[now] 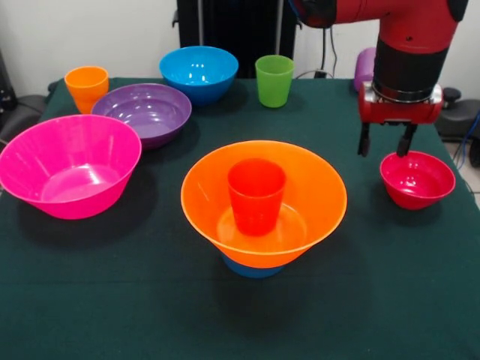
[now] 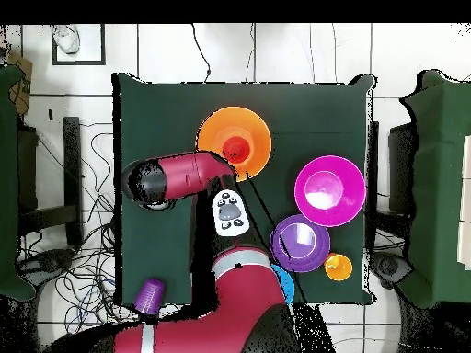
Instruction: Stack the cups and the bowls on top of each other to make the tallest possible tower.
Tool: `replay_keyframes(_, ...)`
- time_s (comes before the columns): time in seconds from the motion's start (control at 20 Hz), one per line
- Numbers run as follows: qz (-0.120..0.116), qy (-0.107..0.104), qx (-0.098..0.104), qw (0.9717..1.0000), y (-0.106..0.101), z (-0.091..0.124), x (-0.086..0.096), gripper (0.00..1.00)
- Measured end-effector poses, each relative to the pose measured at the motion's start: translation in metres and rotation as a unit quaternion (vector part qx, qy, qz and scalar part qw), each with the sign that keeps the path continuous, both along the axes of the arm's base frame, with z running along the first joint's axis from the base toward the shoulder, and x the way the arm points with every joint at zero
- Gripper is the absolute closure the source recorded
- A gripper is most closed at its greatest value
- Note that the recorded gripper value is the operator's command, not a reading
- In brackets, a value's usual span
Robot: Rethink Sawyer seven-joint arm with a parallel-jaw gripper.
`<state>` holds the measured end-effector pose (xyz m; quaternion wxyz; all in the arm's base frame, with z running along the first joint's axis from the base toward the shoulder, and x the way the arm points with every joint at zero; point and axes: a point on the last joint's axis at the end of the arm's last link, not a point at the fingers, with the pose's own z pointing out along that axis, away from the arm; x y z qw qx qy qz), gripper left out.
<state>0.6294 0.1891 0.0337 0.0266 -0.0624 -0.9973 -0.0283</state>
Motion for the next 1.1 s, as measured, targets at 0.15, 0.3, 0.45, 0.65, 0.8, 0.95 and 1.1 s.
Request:
replay_keyframes(0.15, -0.004, 0.000, -0.001, 1.0000, 0.001, 0.002, 0.000, 0.00)
replay_keyframes(0.3, -0.005, 0.002, -0.003, 1.0000, 0.002, 0.001, -0.001, 0.00)
replay_keyframes(0.45, -0.002, 0.007, -0.006, 1.0000, 0.006, -0.006, -0.006, 0.00)
replay_keyframes(0.65, 0.001, 0.014, -0.007, 0.9999, 0.011, -0.018, -0.012, 0.00)
replay_keyframes(0.8, 0.002, 0.016, -0.005, 0.9999, 0.014, -0.029, -0.015, 0.00)
replay_keyframes(0.95, 0.002, 0.014, -0.003, 0.9999, 0.015, -0.041, -0.019, 0.00)
replay_keyframes(1.1, 0.001, 0.010, -0.004, 0.9999, 0.015, -0.050, -0.022, 0.00)
